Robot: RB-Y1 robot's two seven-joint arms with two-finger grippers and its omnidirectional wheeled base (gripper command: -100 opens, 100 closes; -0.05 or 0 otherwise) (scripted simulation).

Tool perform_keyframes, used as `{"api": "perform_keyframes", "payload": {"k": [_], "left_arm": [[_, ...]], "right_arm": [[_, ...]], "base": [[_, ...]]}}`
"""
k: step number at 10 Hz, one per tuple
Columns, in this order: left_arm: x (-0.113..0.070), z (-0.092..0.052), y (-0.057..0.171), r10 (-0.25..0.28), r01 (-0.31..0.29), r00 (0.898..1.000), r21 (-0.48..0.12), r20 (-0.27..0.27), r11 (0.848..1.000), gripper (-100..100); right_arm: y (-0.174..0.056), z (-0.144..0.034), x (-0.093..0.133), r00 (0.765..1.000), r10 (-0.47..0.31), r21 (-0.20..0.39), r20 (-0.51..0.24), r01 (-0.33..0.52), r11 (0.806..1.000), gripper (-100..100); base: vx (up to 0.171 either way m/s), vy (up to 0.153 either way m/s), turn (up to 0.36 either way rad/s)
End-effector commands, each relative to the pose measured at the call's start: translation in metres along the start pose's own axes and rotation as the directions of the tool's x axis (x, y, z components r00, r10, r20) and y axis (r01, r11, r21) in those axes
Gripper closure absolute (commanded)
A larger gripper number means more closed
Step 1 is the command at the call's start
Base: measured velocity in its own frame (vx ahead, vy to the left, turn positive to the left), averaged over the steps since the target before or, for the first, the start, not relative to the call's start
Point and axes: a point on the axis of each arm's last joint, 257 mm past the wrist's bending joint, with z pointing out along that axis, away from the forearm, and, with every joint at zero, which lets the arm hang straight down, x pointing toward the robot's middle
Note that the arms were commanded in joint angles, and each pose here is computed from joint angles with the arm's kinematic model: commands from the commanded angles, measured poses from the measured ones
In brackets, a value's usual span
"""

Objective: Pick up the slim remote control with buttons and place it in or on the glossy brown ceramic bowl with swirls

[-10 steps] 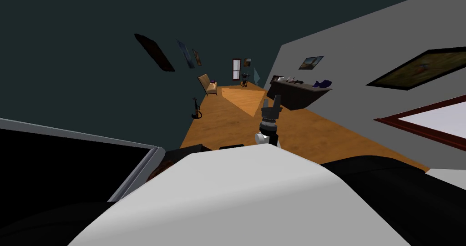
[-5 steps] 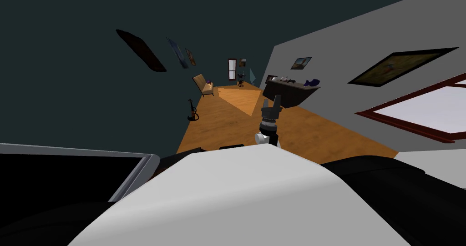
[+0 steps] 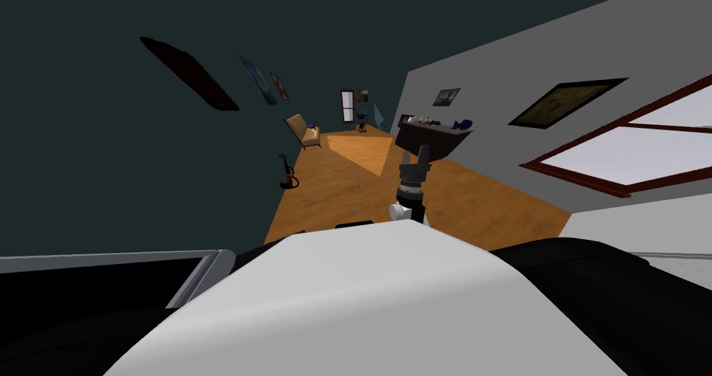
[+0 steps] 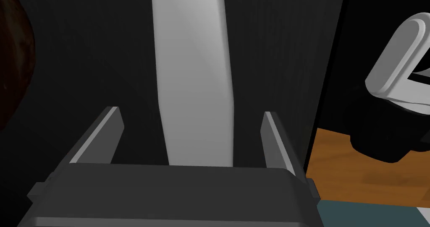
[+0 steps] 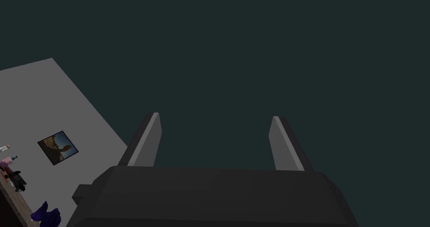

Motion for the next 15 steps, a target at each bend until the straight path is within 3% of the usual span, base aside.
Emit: {"api": "perform_keyframes", "payload": {"k": [1,5,7,8,9,13,14,15], "left_arm": [[-0.020,0.002,0.004,-0.044,0.045,0.998,-0.030,0.051,0.999,-100],[-0.049,0.008,0.018,-0.112,0.125,0.983,-0.085,0.143,0.989,-100],[-0.048,0.007,0.019,-0.111,0.124,0.984,-0.085,0.142,0.989,-100],[-0.048,0.007,0.019,-0.112,0.125,0.983,-0.086,0.144,0.988,0],[-0.048,0.017,0.030,-0.105,0.118,0.984,-0.088,0.142,0.989,-100],[-0.046,0.030,0.046,-0.091,0.105,0.986,-0.091,0.140,0.990,-100],[-0.047,0.028,0.043,-0.095,0.109,0.985,-0.091,0.142,0.990,-100],[-0.047,0.028,0.043,-0.094,0.107,0.986,-0.091,0.141,0.990,100]], "right_arm": [[0.000,0.000,0.000,1.000,0.000,0.000,0.000,0.000,1.000,0],[0.000,0.000,0.000,1.000,0.000,0.000,0.000,0.000,1.000,0],[0.000,0.000,0.000,1.000,0.000,0.000,0.000,0.000,1.000,0],[0.000,0.000,0.000,1.000,0.000,0.000,0.000,0.000,1.000,0],[0.000,0.000,0.000,1.000,0.000,0.000,0.000,0.000,1.000,0],[0.000,0.000,0.000,1.000,0.000,0.000,0.000,0.000,1.000,0],[0.000,0.000,0.000,1.000,0.000,0.000,0.000,0.000,1.000,0],[0.000,0.000,0.000,1.000,0.000,0.000,0.000,0.000,1.000,0]], "base": [[0.018,0.027,-0.116],[0.007,0.035,-0.088],[0.000,0.039,-0.018],[0.000,0.000,0.000],[0.015,0.029,0.072],[0.015,0.016,0.051],[0.005,0.004,0.012],[0.000,0.000,0.000]]}}
